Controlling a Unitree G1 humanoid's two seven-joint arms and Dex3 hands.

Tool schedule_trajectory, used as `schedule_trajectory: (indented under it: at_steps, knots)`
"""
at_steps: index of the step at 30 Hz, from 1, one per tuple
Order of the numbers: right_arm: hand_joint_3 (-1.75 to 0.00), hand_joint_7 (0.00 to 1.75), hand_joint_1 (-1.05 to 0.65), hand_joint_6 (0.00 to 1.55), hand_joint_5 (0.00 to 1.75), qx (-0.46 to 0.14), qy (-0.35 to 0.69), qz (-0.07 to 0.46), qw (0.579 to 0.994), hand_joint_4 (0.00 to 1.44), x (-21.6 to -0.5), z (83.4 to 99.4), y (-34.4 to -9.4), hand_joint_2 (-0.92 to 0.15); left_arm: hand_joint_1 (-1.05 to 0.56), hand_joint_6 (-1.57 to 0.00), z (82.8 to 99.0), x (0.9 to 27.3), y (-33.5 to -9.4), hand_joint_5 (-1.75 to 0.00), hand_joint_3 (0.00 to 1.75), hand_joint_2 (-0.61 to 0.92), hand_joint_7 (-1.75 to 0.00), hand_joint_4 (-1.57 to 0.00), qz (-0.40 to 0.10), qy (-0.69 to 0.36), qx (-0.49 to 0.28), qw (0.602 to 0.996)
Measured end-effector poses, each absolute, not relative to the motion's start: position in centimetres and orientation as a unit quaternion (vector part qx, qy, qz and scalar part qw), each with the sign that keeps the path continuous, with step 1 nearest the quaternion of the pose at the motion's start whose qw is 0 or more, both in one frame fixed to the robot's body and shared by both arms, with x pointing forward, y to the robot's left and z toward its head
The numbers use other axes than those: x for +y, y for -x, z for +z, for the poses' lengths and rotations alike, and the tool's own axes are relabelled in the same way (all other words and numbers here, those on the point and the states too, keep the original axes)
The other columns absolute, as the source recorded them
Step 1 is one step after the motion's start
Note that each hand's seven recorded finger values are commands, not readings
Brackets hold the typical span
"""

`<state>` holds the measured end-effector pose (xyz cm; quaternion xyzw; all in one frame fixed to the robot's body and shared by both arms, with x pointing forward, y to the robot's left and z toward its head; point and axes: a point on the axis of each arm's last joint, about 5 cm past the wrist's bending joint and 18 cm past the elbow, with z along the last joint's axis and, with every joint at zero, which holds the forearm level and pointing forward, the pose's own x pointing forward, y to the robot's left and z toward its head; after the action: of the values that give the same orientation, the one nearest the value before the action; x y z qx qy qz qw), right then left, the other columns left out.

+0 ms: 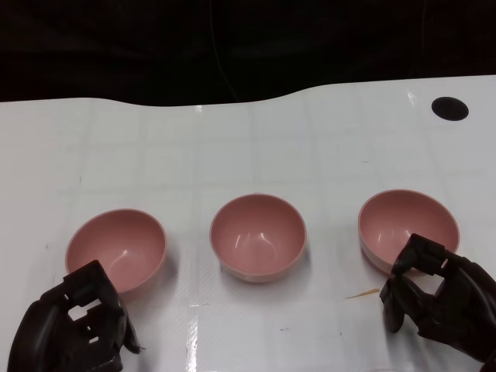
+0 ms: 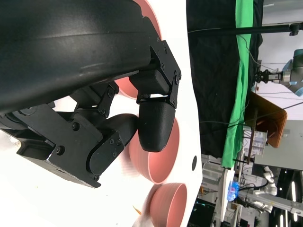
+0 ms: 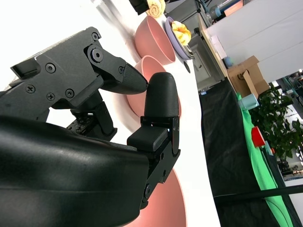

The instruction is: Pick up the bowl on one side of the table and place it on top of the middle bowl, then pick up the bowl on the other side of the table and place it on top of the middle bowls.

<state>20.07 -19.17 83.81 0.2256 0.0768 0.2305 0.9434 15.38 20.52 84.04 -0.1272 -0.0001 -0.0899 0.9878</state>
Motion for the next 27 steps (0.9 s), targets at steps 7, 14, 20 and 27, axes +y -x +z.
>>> schedule_trajectory:
  at_steps: [7,14,20,27]
  knots:
    - [-1.06,1.55,-0.16,0.73,1.75,0.077,-0.225,0.231,0.943,0.88,-19.16,83.82,-20.08,-0.55,-0.1,-0.72,84.04,20.52,-15.38,-1.75,1.33,0.49,-1.75,-0.86,-0.09,0.125,0.001,0.988]
    - [-1.06,1.55,-0.15,0.73,1.75,0.077,-0.225,0.231,0.943,0.87,-19.14,83.81,-20.08,-0.55,-0.11,-0.73,84.04,20.52,-15.38,-1.75,1.33,0.48,-1.75,-0.87,-0.09,0.124,0.001,0.988]
    - [-1.06,1.54,-0.14,0.73,1.75,0.077,-0.225,0.231,0.943,0.88,-19.15,83.81,-20.08,-0.55,-0.1,-0.72,84.08,20.52,-15.38,-1.75,1.35,0.48,-1.75,-0.87,-0.089,0.123,-0.004,0.988]
    - [-1.0,1.45,-0.13,0.79,1.75,0.056,-0.192,0.227,0.953,0.86,-19.17,84.01,-20.12,-0.59,-0.08,-0.71,84.11,20.51,-15.38,-1.75,1.37,0.48,-1.73,-0.85,-0.091,0.114,-0.005,0.989]
